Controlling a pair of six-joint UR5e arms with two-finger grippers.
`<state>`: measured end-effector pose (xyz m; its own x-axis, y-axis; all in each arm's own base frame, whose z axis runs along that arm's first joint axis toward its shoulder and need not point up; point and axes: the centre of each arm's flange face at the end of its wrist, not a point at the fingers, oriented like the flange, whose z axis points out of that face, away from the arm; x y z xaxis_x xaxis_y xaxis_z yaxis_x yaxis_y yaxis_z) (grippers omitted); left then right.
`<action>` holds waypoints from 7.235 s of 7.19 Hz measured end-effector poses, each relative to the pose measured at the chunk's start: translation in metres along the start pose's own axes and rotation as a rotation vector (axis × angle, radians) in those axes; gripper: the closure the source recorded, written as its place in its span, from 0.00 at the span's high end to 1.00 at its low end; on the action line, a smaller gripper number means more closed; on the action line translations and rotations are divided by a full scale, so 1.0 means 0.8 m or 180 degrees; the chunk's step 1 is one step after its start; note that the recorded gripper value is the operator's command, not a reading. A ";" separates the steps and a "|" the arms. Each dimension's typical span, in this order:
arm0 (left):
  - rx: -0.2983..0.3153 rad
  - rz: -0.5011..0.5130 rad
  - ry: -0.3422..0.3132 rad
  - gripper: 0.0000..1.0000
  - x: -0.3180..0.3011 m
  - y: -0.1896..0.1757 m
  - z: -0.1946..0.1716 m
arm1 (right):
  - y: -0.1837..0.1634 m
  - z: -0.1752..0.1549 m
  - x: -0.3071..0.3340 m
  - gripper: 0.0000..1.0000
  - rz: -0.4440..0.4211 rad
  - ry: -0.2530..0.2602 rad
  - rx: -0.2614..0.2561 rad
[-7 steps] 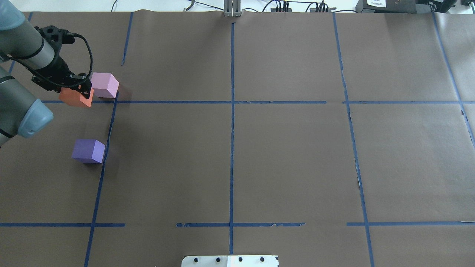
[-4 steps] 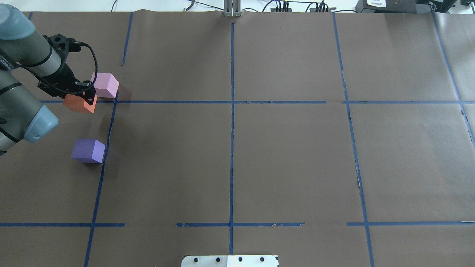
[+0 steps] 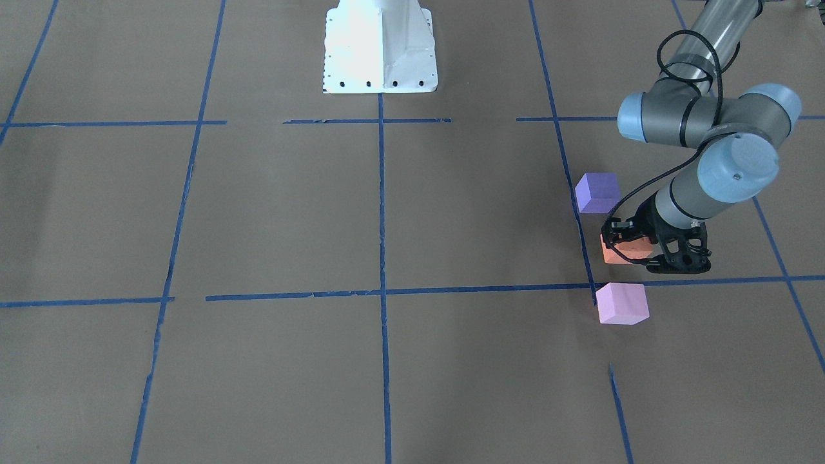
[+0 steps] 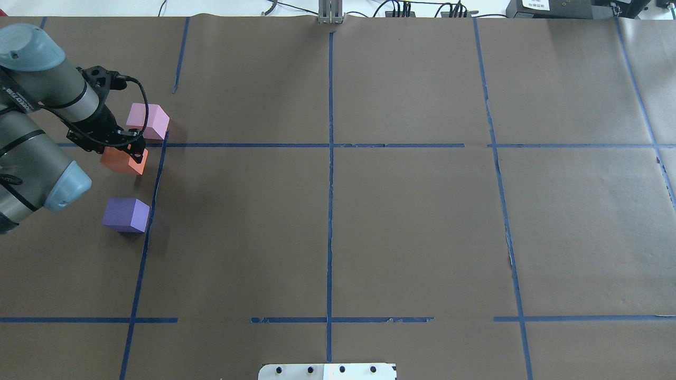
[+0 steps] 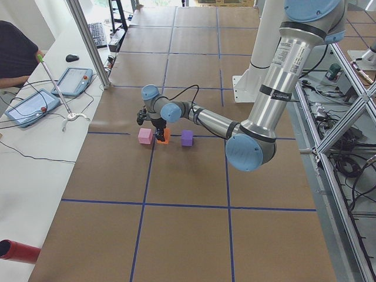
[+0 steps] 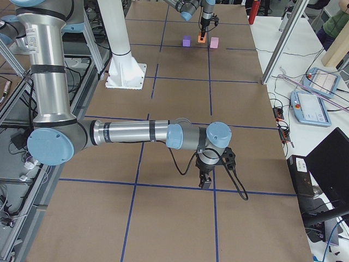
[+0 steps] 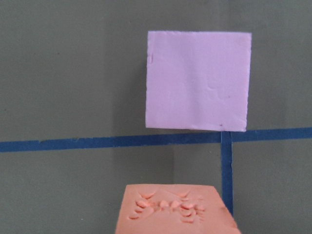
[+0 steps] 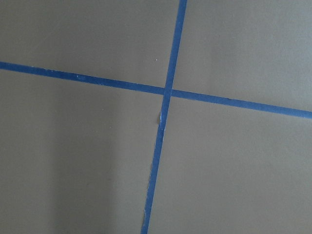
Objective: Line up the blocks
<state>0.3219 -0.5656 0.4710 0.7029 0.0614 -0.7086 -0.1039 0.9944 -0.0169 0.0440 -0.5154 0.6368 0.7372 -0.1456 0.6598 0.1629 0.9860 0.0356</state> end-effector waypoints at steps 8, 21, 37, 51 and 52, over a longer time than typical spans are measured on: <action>-0.0208 -0.0086 0.0119 0.31 0.004 0.006 0.024 | 0.000 0.000 0.000 1.00 0.0000 0.0000 0.0000; -0.0186 -0.0133 0.0165 1.00 0.013 0.001 0.026 | 0.000 0.000 0.000 1.00 0.0000 0.0000 0.0000; 0.0522 0.0444 0.0113 1.00 -0.345 0.111 -0.159 | 0.000 0.000 0.000 1.00 0.0000 0.0000 0.0000; 0.0326 -0.0209 -0.0003 1.00 -0.480 0.207 -0.157 | 0.000 0.000 0.000 1.00 0.0000 0.0000 0.0000; 0.0332 -0.0208 0.0002 1.00 -0.481 0.208 -0.158 | 0.000 0.000 0.000 1.00 0.0000 0.0000 0.0000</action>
<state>-0.0546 -0.4346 0.6515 0.7054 -0.0040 -0.7088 0.0160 0.9998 0.0103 0.0440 -0.5154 0.6368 0.7372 -0.1457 0.6598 0.1629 0.9860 0.0356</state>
